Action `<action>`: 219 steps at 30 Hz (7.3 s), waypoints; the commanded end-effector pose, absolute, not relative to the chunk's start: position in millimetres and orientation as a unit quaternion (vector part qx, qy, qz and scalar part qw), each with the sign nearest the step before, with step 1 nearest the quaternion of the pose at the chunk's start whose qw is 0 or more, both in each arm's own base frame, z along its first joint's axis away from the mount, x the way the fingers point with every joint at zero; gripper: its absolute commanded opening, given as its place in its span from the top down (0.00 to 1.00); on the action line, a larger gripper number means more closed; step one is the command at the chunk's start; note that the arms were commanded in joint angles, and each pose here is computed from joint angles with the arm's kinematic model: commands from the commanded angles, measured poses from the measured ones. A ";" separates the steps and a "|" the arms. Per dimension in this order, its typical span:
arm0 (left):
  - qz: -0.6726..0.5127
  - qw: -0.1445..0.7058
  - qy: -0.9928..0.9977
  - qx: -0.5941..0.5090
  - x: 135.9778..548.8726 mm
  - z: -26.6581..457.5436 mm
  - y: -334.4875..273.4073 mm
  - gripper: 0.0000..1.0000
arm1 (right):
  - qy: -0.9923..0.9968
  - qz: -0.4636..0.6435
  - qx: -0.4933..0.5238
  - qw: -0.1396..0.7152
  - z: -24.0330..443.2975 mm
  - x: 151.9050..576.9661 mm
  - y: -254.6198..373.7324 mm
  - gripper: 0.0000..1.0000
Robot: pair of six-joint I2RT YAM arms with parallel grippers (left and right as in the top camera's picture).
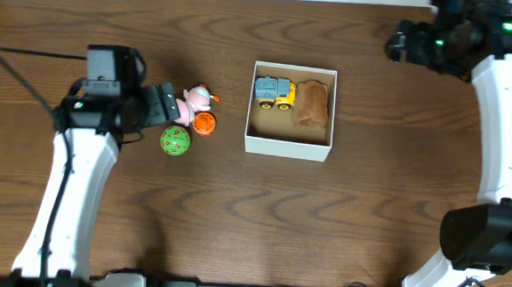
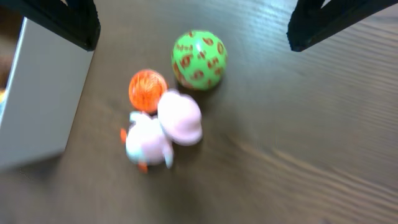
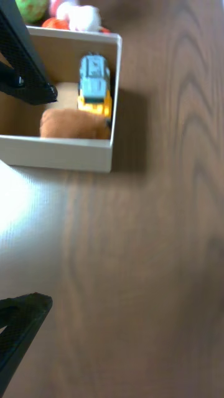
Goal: Pack container
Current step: 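Reach the left gripper to the pink-and-white figure and grasp it, then carry the pink figure right into the box and release, then lower the left gripper onto the green numbered ball and grasp, then carry the green ball into the box and release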
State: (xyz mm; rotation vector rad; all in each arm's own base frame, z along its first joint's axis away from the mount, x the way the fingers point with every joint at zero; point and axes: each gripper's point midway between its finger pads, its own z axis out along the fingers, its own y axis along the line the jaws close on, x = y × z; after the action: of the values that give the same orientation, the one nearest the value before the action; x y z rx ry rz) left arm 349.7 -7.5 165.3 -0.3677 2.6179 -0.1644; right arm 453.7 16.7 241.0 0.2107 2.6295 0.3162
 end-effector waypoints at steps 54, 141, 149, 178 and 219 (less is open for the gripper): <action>0.022 0.363 0.901 0.237 386.0 212.3 -158.0 0.94 | 0.965 0.143 0.147 0.162 216.2 432.0 10.6 0.01; 0.029 0.196 0.980 0.028 332.5 170.1 -88.0 0.01 | 0.967 0.139 0.133 0.165 216.0 432.9 15.0 0.01; 0.032 0.056 0.997 -0.052 325.9 97.7 -41.1 0.01 | 0.967 0.139 0.132 0.167 216.4 433.9 14.8 0.01; 0.026 -0.016 0.999 0.028 343.5 14.4 -33.5 0.24 | 0.968 0.132 0.133 0.169 215.9 434.3 12.4 0.01; -0.068 0.261 0.930 0.251 366.3 189.9 -235.6 0.68 | 0.968 0.132 0.134 0.166 215.4 433.0 12.3 0.01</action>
State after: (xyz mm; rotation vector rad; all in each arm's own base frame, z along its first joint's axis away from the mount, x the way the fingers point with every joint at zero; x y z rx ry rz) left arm 367.9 -218.1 215.0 0.6254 2.4786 -0.1871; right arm 433.6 9.5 220.1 0.3893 2.7409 0.3746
